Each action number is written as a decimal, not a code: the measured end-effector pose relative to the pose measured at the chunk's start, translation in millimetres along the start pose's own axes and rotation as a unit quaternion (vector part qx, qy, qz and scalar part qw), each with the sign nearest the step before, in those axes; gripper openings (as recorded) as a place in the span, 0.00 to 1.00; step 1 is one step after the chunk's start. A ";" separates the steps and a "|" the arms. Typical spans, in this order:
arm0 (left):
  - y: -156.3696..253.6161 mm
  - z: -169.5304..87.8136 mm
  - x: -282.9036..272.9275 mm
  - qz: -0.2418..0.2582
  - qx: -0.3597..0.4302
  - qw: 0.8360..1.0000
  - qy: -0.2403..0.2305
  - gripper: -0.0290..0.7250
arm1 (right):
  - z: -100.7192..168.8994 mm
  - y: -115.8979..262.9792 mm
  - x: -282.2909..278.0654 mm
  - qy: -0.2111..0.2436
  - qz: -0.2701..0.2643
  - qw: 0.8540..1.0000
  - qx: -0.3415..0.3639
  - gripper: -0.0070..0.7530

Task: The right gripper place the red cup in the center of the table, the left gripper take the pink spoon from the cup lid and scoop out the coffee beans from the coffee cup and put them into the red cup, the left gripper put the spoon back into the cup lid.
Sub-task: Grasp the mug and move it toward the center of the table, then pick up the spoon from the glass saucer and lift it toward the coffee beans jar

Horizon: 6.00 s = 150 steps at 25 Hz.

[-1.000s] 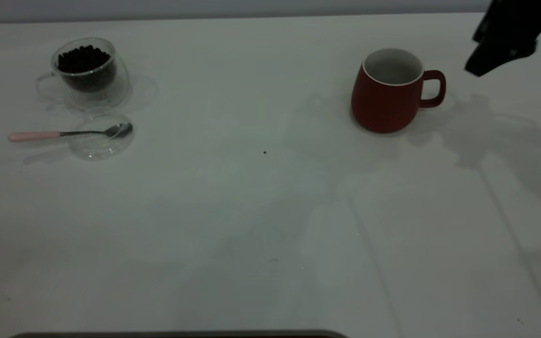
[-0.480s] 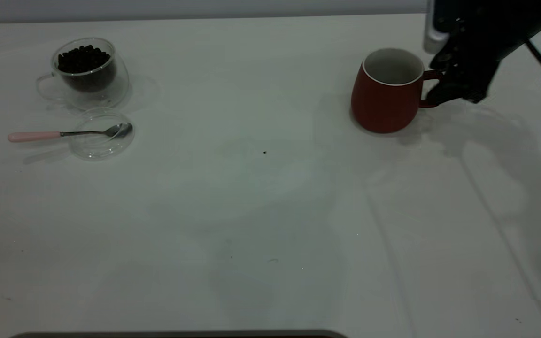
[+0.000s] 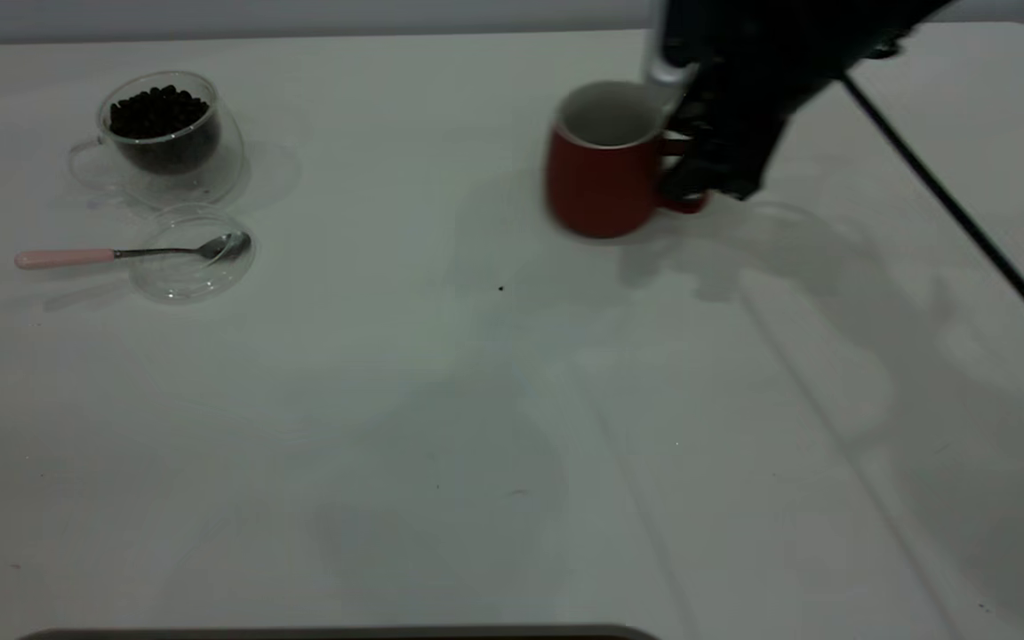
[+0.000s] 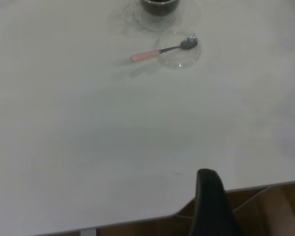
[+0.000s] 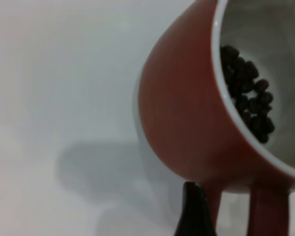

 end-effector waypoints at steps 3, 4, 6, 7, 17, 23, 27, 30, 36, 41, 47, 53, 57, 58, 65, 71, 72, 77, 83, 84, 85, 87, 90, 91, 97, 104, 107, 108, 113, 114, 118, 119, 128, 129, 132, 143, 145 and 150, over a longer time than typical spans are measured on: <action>0.0 0.0 0.0 0.000 0.000 1.000 0.000 0.72 | 5.6 -28.4 7.3 0.001 -0.023 1.000 -0.008 0.78; 0.0 0.0 0.0 0.000 0.000 1.000 0.000 0.72 | 7.6 -35.2 9.5 0.001 -0.028 1.000 -0.010 0.78; 0.0 0.0 0.0 0.000 0.000 1.000 0.000 0.72 | 14.3 -48.7 15.9 -0.005 -0.040 0.999 -0.012 0.78; 0.0 0.0 0.0 0.000 0.000 1.000 0.000 0.72 | 18.0 -53.8 18.7 -0.009 -0.045 0.999 -0.011 0.78; 0.0 0.0 0.0 0.000 0.000 1.000 0.000 0.72 | 6.8 -66.2 -4.7 -0.030 -0.079 0.995 0.054 0.74; 0.0 0.0 0.0 0.000 0.000 1.000 0.000 0.72 | 11.3 -106.1 -117.7 -0.192 -0.120 0.928 0.295 0.68; 0.0 0.0 0.0 0.000 0.000 1.000 0.000 0.72 | 37.7 -110.1 -200.2 -0.264 -0.005 0.900 0.348 0.64; 0.0 0.0 0.0 0.000 0.001 1.000 0.000 0.72 | 48.1 -93.6 -248.5 -0.197 0.083 0.897 0.386 0.61; 0.0 0.0 0.0 0.000 0.001 1.000 0.000 0.72 | 94.5 -45.0 -327.6 -0.048 0.180 0.864 0.468 0.57; 0.0 0.0 0.0 0.000 0.001 1.000 0.000 0.72 | 166.0 7.1 -359.6 0.007 0.217 0.839 0.499 0.57; 0.0 0.0 0.0 0.000 0.001 1.000 0.000 0.72 | 217.9 51.4 -375.9 0.077 0.163 0.819 0.545 0.57; 0.0 0.0 0.0 0.000 0.001 1.000 0.000 0.72 | 235.5 59.0 -392.9 0.155 0.072 0.815 0.554 0.57; 0.0 0.0 0.0 0.000 0.001 1.000 0.000 0.72 | 245.0 59.7 -409.2 0.208 0.016 0.803 0.558 0.57; 0.0 0.0 0.0 0.000 0.001 1.000 0.000 0.72 | 248.5 60.0 -414.0 0.225 -0.002 0.799 0.557 0.57; 0.0 0.0 0.0 0.000 0.001 1.000 0.000 0.72 | 270.3 60.1 -433.4 0.296 -0.086 0.785 0.537 0.57; 0.0 0.0 0.0 0.000 0.000 1.000 0.000 0.72 | 271.8 60.2 -434.2 0.298 -0.090 0.785 0.535 0.56; 0.0 0.0 0.0 0.000 0.000 1.000 0.000 0.72 | 271.8 60.2 -434.2 0.298 -0.090 0.785 0.535 0.56; 0.0 0.0 0.0 0.000 0.000 1.000 0.000 0.72 | 271.8 60.2 -434.2 0.298 -0.090 0.785 0.535 0.56; 0.0 0.0 0.0 0.000 0.000 1.000 0.000 0.72 | 271.8 60.2 -434.2 0.299 -0.090 0.785 0.536 0.56; 0.0 0.0 0.0 0.000 0.000 1.000 0.000 0.72 | 271.8 60.2 -434.2 0.299 -0.090 0.785 0.536 0.56; 0.0 0.0 0.0 0.000 0.000 1.000 0.000 0.72 | 271.8 60.2 -434.2 0.299 -0.090 0.785 0.536 0.56; 0.0 0.0 0.0 0.000 0.000 1.000 0.000 0.72 | 271.8 60.2 -434.2 0.299 -0.090 0.785 0.536 0.56; 0.0 0.0 0.0 0.000 -0.004 1.000 0.000 0.72 | 271.8 60.2 -434.2 0.299 -0.090 0.785 0.536 0.56; -0.3 0.0 0.5 0.002 -0.004 1.000 0.000 0.72 | 271.8 60.2 -434.2 0.299 -0.090 0.785 0.536 0.56; -27.8 1.7 28.4 0.109 -0.021 0.994 0.007 0.72 | 271.8 60.2 -434.2 0.299 -0.090 0.785 0.536 0.56; -90.9 7.9 102.5 0.160 -0.072 0.984 -0.009 0.72 | 271.8 60.2 -434.2 0.299 -0.090 0.785 0.536 0.56; -114.4 11.0 137.4 0.172 -0.076 0.982 -0.013 0.72 | 271.8 60.2 -434.2 0.299 -0.090 0.785 0.536 0.56; -121.7 14.3 148.9 0.181 -0.080 0.980 -0.018 0.72 | 271.8 60.2 -434.2 0.299 -0.090 0.785 0.536 0.56; -143.9 53.7 199.6 0.221 -0.140 0.963 -0.060 0.72 | 271.9 60.2 -434.1 0.299 -0.090 0.785 0.536 0.56; -144.1 62.3 207.5 0.228 -0.159 0.958 -0.065 0.72 | 271.9 60.2 -434.1 0.299 -0.090 0.785 0.536 0.56; -124.8 98.1 248.9 0.271 -0.244 0.929 -0.067 0.72 | 271.9 60.2 -434.1 0.299 -0.090 0.785 0.536 0.56; -118.9 104.5 257.8 0.281 -0.260 0.922 -0.060 0.72 | 271.9 60.2 -434.1 0.299 -0.090 0.785 0.536 0.56; -49.3 163.8 315.4 0.327 -0.354 0.872 0.082 0.72 | 271.9 60.2 -434.1 0.299 -0.090 0.785 0.536 0.56; -43.9 165.5 319.0 0.320 -0.347 0.875 0.109 0.72 | 271.9 60.2 -434.1 0.299 -0.090 0.785 0.536 0.56; -21.3 166.6 330.8 0.303 -0.336 0.872 0.183 0.72 | 271.9 60.2 -434.1 0.299 -0.090 0.785 0.536 0.56; -3.5 171.7 370.9 0.211 -0.284 0.910 0.217 0.73 | 271.9 60.2 -434.1 0.299 -0.090 0.785 0.536 0.56; -10.1 172.6 374.2 0.201 -0.284 0.908 0.232 0.75 | 271.9 60.2 -434.1 0.299 -0.090 0.785 0.536 0.56; -13.4 172.8 385.1 0.197 -0.315 0.889 0.267 0.81 | 271.9 60.2 -434.1 0.298 -0.089 0.785 0.536 0.56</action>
Point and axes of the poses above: a point on each arm's last joint axis where the gripper is mounted, x pointing out along that axis toward the gripper, z along the wrist's bending axis when the last joint is at zero, y = z × x, the point moved 3 cm from there along x, pointing out along that axis toward the gripper, and after that the axes turned 4 degrees about x, right-handed, at the moved point
